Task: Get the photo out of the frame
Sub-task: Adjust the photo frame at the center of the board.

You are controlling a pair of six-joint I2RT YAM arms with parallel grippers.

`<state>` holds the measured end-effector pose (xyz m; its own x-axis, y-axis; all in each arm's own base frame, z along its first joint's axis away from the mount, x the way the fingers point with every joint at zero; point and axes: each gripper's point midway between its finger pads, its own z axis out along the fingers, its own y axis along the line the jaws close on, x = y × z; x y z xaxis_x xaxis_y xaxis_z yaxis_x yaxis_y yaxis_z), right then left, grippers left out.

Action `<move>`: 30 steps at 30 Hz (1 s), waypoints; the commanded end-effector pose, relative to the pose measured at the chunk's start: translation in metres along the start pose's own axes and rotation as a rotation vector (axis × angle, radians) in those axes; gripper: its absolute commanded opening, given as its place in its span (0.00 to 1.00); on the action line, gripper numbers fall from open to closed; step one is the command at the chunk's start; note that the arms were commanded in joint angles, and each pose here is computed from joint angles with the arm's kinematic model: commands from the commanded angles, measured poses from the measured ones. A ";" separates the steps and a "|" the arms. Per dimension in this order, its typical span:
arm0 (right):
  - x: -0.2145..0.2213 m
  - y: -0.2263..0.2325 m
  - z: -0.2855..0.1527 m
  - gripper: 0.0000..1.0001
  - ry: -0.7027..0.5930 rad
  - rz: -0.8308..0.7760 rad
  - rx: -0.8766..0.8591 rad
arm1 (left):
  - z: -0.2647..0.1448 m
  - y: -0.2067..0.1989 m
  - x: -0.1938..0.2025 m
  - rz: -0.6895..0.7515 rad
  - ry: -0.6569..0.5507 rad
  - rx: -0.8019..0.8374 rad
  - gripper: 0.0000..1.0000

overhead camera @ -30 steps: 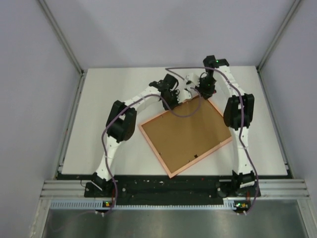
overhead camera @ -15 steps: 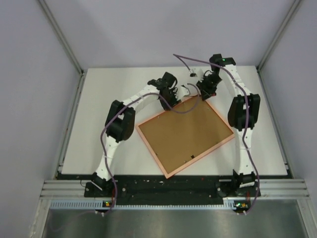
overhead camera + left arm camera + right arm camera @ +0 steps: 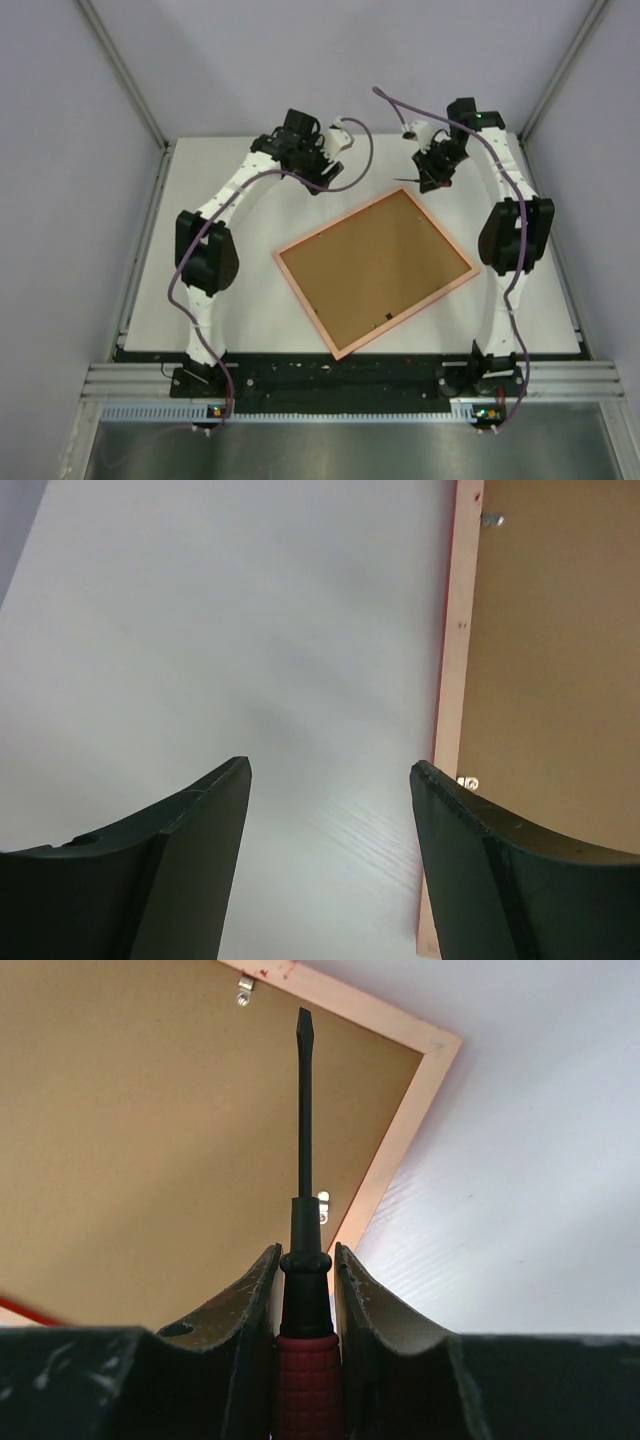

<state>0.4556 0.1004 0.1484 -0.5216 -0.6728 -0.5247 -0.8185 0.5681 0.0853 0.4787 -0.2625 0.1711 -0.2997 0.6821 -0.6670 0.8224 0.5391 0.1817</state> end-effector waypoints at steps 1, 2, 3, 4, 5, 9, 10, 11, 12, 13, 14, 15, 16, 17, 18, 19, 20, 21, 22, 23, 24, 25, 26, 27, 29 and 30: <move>-0.009 0.013 -0.029 0.00 -0.064 -0.038 0.015 | -0.026 -0.001 0.033 -0.016 0.059 -0.010 0.71; -0.006 0.015 -0.029 0.00 -0.062 -0.034 0.013 | -0.026 -0.002 0.039 -0.018 0.069 -0.016 0.71; -0.004 0.016 -0.030 0.00 -0.062 -0.030 0.014 | -0.025 -0.005 0.043 -0.023 0.080 -0.011 0.71; 0.000 0.018 -0.029 0.00 -0.058 -0.025 0.014 | -0.023 -0.006 0.047 -0.032 0.088 -0.009 0.71; 0.004 0.020 -0.029 0.00 -0.053 -0.015 0.018 | -0.020 -0.007 0.048 -0.045 0.086 -0.011 0.70; 0.024 0.029 -0.032 0.00 -0.007 0.012 0.036 | -0.005 -0.004 0.047 -0.100 0.084 -0.015 0.70; 0.031 0.035 -0.033 0.00 0.005 0.008 0.029 | -0.001 -0.004 0.045 -0.117 0.086 -0.012 0.70; 0.037 0.039 -0.035 0.00 0.015 0.002 0.027 | 0.002 -0.004 0.043 -0.127 0.083 -0.011 0.70; 0.045 0.045 -0.036 0.00 0.030 -0.007 0.023 | 0.010 -0.003 0.045 -0.142 0.094 -0.006 0.69; 0.054 0.051 -0.041 0.00 0.043 -0.017 0.028 | 0.015 -0.004 0.045 -0.151 0.099 -0.002 0.69; 0.062 0.054 -0.042 0.00 0.061 -0.015 0.027 | 0.018 -0.003 0.043 -0.158 0.096 -0.006 0.69; 0.071 0.059 -0.045 0.00 0.075 -0.018 0.027 | 0.024 -0.002 0.044 -0.169 0.102 -0.009 0.69; 0.077 0.060 -0.046 0.00 0.086 -0.016 0.031 | 0.027 -0.002 0.044 -0.170 0.104 -0.009 0.69; 0.083 0.060 -0.049 0.00 0.094 -0.009 0.044 | 0.031 -0.004 0.046 -0.167 0.113 -0.007 0.69; 0.089 0.059 -0.050 0.00 0.105 0.010 0.054 | 0.034 -0.006 0.046 -0.166 0.120 -0.008 0.69; 0.093 0.058 -0.053 0.00 0.109 0.023 0.062 | 0.037 -0.010 0.047 -0.162 0.126 -0.001 0.69; 0.097 0.058 -0.055 0.00 0.111 0.035 0.068 | 0.039 -0.013 0.049 -0.165 0.135 0.001 0.69; 0.103 0.057 -0.057 0.00 0.119 0.041 0.076 | 0.040 -0.014 0.051 -0.170 0.141 0.004 0.69; 0.109 0.057 -0.059 0.00 0.131 0.046 0.085 | 0.043 -0.019 0.053 -0.174 0.149 0.020 0.69; 0.115 0.060 -0.059 0.00 0.147 0.045 0.088 | 0.043 -0.022 0.055 -0.178 0.153 0.031 0.69; 0.118 0.063 -0.059 0.00 0.155 0.038 0.085 | 0.043 -0.024 0.057 -0.181 0.158 0.042 0.69; 0.121 0.067 -0.060 0.00 0.151 0.031 0.080 | 0.042 -0.028 0.058 -0.181 0.162 0.055 0.68; 0.121 0.071 -0.061 0.00 0.143 0.020 0.071 | 0.039 -0.030 0.059 -0.176 0.164 0.065 0.68; 0.121 0.077 -0.061 0.00 0.135 0.005 0.056 | 0.038 -0.033 0.060 -0.169 0.167 0.079 0.68; 0.120 0.088 -0.060 0.00 0.128 -0.034 0.035 | 0.030 -0.034 0.057 -0.161 0.163 0.087 0.68; 0.120 0.095 -0.060 0.00 0.128 -0.054 0.021 | 0.026 -0.032 0.055 -0.163 0.156 0.074 0.68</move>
<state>0.3100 0.0318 0.1231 -0.6082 -0.7135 -0.3479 -0.7804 0.6176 0.0976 0.4542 -0.2533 0.0829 -0.5143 0.6781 -0.5250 0.7848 0.6190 0.0308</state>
